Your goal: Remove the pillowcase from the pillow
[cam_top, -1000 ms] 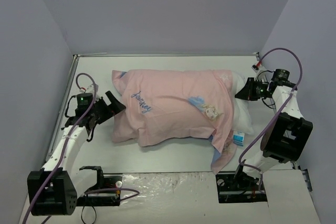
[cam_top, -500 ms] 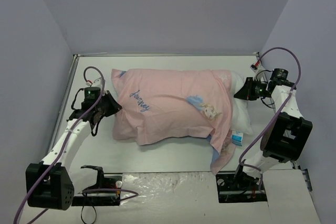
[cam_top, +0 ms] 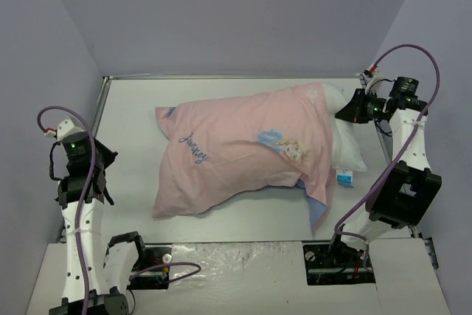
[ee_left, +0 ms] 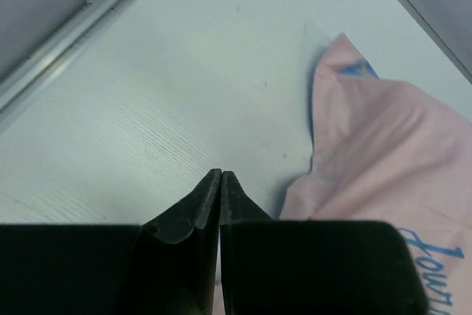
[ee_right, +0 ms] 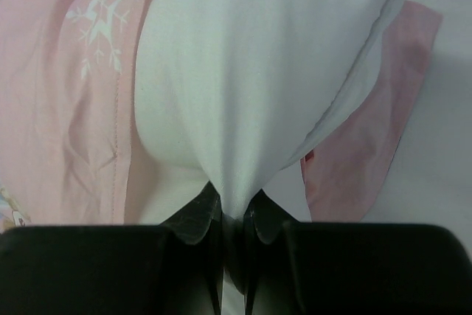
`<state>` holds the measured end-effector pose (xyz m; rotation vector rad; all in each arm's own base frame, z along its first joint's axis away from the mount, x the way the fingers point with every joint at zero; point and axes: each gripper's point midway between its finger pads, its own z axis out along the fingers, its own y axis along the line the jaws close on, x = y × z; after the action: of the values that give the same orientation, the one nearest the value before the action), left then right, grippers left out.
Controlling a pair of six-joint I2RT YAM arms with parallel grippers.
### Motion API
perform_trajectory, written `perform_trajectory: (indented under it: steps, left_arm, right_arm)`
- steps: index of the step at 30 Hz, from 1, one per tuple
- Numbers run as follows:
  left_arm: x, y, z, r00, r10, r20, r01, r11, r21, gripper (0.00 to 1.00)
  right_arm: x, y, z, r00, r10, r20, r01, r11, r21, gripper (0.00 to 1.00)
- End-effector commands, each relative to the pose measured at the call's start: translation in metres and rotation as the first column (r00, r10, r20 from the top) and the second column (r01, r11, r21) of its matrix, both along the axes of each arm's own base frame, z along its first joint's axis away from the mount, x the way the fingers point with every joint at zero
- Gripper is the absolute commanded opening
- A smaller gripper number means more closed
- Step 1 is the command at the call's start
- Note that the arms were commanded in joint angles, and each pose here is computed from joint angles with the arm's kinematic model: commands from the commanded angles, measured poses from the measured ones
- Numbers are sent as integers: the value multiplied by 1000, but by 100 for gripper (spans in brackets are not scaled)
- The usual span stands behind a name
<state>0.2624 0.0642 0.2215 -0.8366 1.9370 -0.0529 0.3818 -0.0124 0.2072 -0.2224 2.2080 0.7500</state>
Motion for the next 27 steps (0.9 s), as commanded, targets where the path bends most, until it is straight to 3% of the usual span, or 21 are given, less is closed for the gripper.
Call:
perform_trajectory:
  steps: [1, 5, 7, 8, 9, 11, 12, 14, 15, 18, 25, 27]
  left_arm:
    - [-19, 27, 9, 990, 130, -46, -125, 988, 92, 2]
    - [5, 5, 3, 1000, 15, 17, -16, 1000, 5, 2]
    - [22, -27, -13, 991, -121, 56, 128, 984, -128, 3]
    - [34, -34, -8, 981, -156, 113, 172, 974, -150, 9]
    - [43, -48, -19, 973, -203, 110, 223, 949, -222, 32]
    - [58, -57, -17, 961, -240, 135, 268, 927, -262, 56]
    - [70, -65, -21, 954, -274, 122, 298, 908, -295, 69]
    - [81, -71, -21, 949, -300, 99, 316, 902, -295, 78]
    - [90, -73, -29, 949, -308, 63, 312, 901, -303, 81]
    - [114, -82, -27, 950, -311, 31, 306, 906, -292, 86]
    - [174, -85, -43, 978, -209, -24, 191, 928, -319, 90]
    - [195, -90, -55, 979, -204, -23, 183, 917, -355, 90]
  right_arm:
    - [16, -29, 23, 994, -65, 88, 70, 996, -55, 0]
    - [8, -26, 0, 998, -45, 42, 47, 998, -41, 0]
    - [2, -22, -12, 999, -15, 28, 16, 998, -58, 0]
    - [-1, -16, -18, 1000, 4, 18, -3, 998, -65, 0]
    - [-6, -13, -28, 1000, 12, -6, -13, 998, -66, 0]
    - [-9, -10, -36, 999, 33, -13, -34, 996, -84, 1]
    - [-10, -9, -42, 999, 36, -28, -38, 996, -86, 8]
    - [-9, -7, -46, 998, 50, -31, -53, 994, -100, 18]
    - [-9, -7, -47, 998, 50, -35, -54, 993, -103, 28]
    - [-1, -9, -41, 998, 55, -18, -56, 991, -121, 45]
    - [25, -22, -19, 1000, -24, -1, 24, 990, -142, 69]
    - [38, -32, -5, 997, -78, 16, 79, 985, -151, 71]
